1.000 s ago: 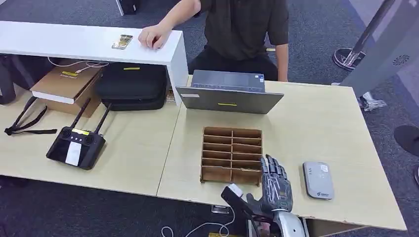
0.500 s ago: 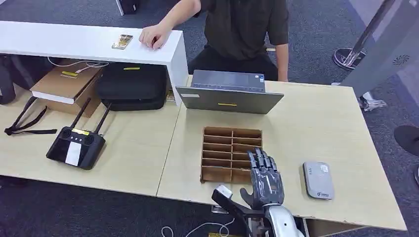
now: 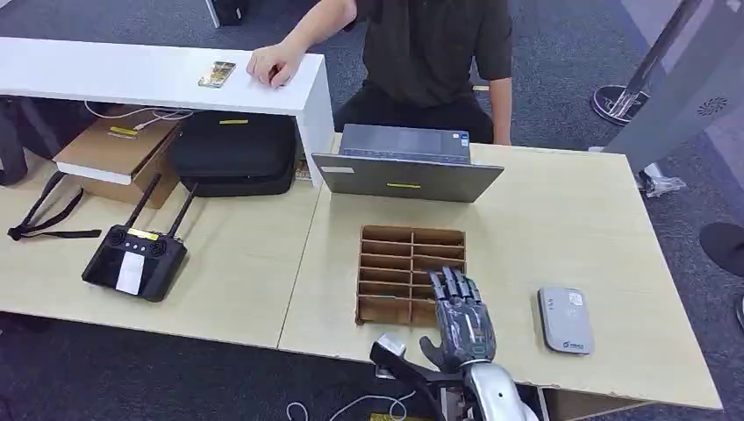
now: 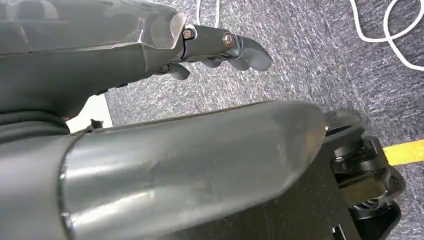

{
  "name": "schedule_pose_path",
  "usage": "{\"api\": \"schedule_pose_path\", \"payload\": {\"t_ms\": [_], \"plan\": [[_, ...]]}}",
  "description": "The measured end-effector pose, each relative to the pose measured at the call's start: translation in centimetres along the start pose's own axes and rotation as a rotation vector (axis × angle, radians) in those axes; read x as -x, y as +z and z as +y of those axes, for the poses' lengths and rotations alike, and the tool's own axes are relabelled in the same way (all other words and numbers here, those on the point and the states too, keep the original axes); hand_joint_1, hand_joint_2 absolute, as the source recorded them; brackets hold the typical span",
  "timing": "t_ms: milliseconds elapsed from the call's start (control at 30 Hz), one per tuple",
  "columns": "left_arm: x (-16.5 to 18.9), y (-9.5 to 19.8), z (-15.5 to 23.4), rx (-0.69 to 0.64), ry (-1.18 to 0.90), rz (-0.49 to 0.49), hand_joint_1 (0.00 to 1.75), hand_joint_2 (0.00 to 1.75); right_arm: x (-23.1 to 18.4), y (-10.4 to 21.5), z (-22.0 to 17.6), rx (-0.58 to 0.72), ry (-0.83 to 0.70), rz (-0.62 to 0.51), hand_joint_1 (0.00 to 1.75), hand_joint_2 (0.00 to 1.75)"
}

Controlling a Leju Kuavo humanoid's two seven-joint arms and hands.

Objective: Pass the card to the sensor for recognition and then transmit it.

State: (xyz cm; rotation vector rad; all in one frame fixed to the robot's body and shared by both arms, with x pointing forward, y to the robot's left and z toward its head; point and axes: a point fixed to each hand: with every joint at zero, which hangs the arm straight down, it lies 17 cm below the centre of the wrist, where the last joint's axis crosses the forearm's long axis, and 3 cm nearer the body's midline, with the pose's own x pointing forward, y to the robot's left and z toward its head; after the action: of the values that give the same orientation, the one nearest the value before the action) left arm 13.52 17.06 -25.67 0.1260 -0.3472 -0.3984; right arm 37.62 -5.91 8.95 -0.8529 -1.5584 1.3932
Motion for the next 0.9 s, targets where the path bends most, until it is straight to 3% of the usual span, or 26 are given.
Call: {"api": "schedule_pose_path", "payload": {"t_ms": [333,900], "plan": [[-0.1,-0.1,0.2,0.002,0.000,-0.008,0.00,0.00,-0.8,-1.4,1.1,-0.025,0.071,-0.100,0.00,1.75],[0.0,-0.1,0.2,0.000,0.001,-0.013,0.00,0.00,1.8,-1.4,0.9,-0.019,0.124,-0.075,0.00,1.75]]}}
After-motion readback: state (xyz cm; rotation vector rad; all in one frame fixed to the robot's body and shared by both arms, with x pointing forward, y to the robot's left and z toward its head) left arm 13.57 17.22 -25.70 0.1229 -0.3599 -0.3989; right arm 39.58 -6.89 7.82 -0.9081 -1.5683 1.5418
